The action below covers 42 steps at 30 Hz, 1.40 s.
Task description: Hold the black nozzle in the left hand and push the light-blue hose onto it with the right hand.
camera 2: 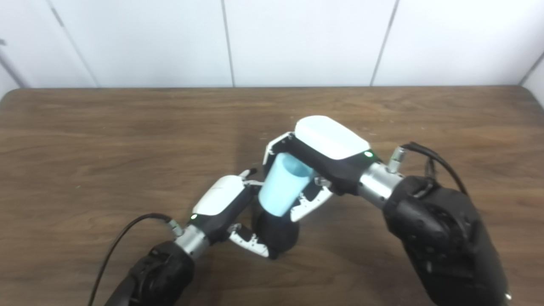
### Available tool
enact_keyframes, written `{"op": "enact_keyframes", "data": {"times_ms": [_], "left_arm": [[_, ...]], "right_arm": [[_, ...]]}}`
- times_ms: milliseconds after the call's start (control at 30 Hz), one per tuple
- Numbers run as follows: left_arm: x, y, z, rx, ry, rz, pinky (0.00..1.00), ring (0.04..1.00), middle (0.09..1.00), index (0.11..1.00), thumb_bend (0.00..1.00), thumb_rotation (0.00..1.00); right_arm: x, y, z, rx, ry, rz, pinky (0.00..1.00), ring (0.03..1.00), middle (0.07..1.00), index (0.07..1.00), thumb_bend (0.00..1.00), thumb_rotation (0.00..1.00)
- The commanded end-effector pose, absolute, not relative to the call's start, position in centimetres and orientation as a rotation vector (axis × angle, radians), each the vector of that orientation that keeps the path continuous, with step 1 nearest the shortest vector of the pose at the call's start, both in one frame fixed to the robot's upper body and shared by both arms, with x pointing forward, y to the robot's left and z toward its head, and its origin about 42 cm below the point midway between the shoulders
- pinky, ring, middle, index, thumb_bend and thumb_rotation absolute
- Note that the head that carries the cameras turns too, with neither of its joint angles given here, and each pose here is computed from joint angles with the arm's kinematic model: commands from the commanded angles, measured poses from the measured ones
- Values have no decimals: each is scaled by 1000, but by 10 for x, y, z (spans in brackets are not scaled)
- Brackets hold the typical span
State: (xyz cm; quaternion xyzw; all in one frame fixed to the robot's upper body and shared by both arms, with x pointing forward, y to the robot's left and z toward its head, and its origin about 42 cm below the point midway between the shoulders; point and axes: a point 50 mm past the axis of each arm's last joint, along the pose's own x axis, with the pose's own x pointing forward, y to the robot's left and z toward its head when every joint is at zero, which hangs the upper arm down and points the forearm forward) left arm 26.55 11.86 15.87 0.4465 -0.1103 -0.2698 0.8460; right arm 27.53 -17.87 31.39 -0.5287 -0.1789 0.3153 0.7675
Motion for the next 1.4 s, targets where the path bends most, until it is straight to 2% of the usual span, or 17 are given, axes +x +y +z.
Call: {"op": "enact_keyframes", "data": {"times_ms": [0,500,867,1100,1233,1367], "left_arm": [[263,111,144,987,-153,-632,1000,732,497,477,522,0],[264,110,144,998,-156,-621,1000,732,497,476,522,0],[265,114,143,1000,-150,-620,1000,732,502,472,521,0],[266,124,143,1004,-147,-618,1000,732,496,478,522,0],[267,129,144,1012,-149,-611,1000,729,498,477,522,0],[267,134,145,1020,-151,-603,1000,727,502,473,521,0]], "right_arm": [[275,-176,312,-1165,-410,773,316,436,510,493,499,0],[277,-185,309,-1195,-336,750,324,430,505,496,500,0],[271,-171,302,-1289,-401,754,309,435,514,498,497,0],[272,-159,318,-1401,-485,779,330,423,500,478,500,0],[275,-153,328,-1440,-529,789,266,412,527,531,489,0],[276,-149,334,-1455,-542,797,196,350,491,546,506,0]]}}
